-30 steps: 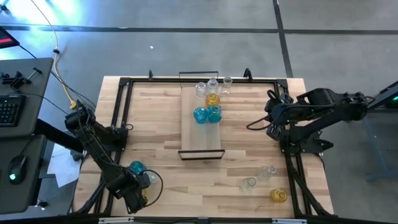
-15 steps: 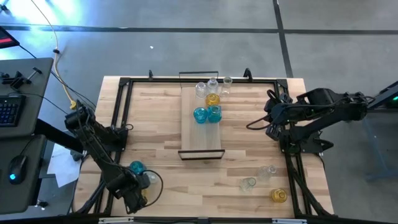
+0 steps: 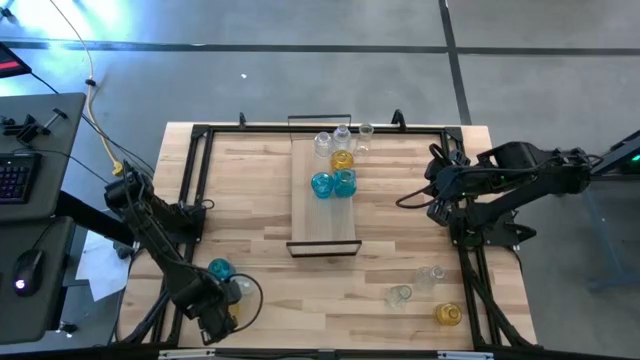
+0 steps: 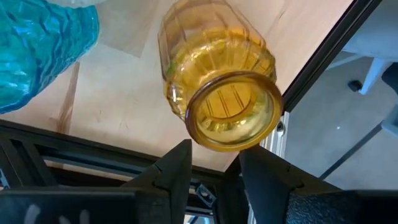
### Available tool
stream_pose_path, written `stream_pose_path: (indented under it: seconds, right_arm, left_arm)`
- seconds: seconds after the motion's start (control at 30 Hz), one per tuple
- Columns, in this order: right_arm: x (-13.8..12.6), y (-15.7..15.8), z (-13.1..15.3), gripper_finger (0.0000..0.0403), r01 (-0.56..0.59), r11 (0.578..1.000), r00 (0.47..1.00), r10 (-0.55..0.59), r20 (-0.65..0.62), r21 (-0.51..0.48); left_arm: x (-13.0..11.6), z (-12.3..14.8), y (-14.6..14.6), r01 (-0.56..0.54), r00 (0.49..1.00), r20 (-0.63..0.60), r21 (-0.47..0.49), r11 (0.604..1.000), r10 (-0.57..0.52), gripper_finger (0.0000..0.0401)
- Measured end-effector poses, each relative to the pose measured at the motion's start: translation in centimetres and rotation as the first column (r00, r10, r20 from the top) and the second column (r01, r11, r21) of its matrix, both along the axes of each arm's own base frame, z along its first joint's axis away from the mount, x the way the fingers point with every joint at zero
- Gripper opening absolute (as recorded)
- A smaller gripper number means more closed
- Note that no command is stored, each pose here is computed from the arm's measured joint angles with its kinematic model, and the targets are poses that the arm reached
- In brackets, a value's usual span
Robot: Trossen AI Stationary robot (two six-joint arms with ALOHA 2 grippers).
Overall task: Sort vases onto shelf
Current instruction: Put the bottom left yellow flower vase on the shelf aligned with the other yellow flower vase
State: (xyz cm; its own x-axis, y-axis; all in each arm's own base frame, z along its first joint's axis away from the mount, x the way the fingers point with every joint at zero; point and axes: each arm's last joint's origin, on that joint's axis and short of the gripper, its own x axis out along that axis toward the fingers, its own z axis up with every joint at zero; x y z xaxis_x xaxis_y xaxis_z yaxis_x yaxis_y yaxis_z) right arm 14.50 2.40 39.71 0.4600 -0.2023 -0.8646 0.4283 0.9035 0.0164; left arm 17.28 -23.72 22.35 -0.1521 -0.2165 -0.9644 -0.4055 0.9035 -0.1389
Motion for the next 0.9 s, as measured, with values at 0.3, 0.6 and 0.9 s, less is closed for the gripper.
stream_pose_path:
  seconds: [0.3,0.6,0.9]
  right_arm:
    - [0.0,0.0,0.0,0.0,-0.005,1.0,1.0,0.005,-0.001,-0.003]
    - [0.0,0.0,0.0,0.0,-0.019,1.0,1.0,0.019,-0.004,-0.018]
    - [0.0,0.0,0.0,0.0,-0.021,1.0,1.0,0.02,-0.005,-0.019]
  left_arm:
    - [0.1,0.9,0.2,-0.018,0.999,0.032,-0.045,0.999,0.019,0.0185]
    - [-0.2,1.8,1.2,-0.063,0.996,0.063,-0.011,0.998,0.064,0.0251]
    - [0.8,1.8,1.8,-0.104,0.99,0.092,0.003,0.995,0.103,0.0255]
